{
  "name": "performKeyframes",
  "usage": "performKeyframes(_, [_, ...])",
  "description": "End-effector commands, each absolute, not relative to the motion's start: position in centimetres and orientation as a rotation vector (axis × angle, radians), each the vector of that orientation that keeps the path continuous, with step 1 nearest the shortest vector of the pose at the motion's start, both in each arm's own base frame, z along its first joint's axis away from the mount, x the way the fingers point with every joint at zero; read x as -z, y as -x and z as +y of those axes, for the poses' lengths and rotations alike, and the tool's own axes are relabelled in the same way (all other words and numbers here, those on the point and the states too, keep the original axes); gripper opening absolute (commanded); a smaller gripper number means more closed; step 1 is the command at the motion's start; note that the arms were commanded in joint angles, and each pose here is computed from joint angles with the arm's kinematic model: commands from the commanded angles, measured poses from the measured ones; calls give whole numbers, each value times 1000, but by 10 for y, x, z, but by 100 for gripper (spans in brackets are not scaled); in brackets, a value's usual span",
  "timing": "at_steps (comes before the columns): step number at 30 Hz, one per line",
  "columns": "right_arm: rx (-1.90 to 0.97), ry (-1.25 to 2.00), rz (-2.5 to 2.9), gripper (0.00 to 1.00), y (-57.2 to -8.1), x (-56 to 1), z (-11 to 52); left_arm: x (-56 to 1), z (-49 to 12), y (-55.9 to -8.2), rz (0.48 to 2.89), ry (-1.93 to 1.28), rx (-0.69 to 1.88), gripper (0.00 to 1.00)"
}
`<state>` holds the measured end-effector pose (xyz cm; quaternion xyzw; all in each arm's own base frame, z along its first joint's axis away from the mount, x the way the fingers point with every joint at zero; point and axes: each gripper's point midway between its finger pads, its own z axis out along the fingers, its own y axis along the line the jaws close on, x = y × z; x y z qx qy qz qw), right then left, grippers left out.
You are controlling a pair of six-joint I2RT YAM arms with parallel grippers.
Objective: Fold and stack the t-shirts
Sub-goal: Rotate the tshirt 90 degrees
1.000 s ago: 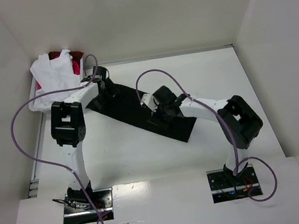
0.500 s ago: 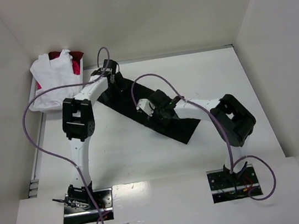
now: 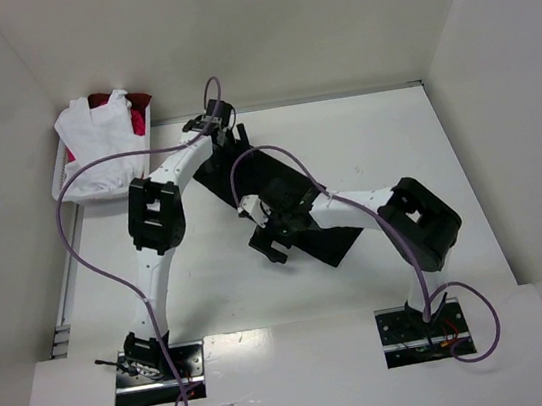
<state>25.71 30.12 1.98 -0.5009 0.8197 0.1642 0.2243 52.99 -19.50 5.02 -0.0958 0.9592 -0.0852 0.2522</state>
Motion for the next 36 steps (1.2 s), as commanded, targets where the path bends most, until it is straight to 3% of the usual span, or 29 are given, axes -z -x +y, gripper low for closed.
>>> performKeyframes(1, [-424,1275,2214,100,-265,-39,311,-55,-201,-531,2615,203,258,100])
performKeyframes(8, [-31,1095,2229,100,-319,-58,268,-50,-197,-522,2640,192,242,100])
performKeyframes(18, [106,910,2265,100,-365,-81,210,-52,-197,-522,2634,192,245,100])
performKeyframes(25, [-2,909,2281,100,-365,-79,205,-49,-194,-521,2645,188,250,100])
performKeyframes(36, [-252,789,2102,100,-368,-152,205,-70,-185,-524,2610,195,269,100])
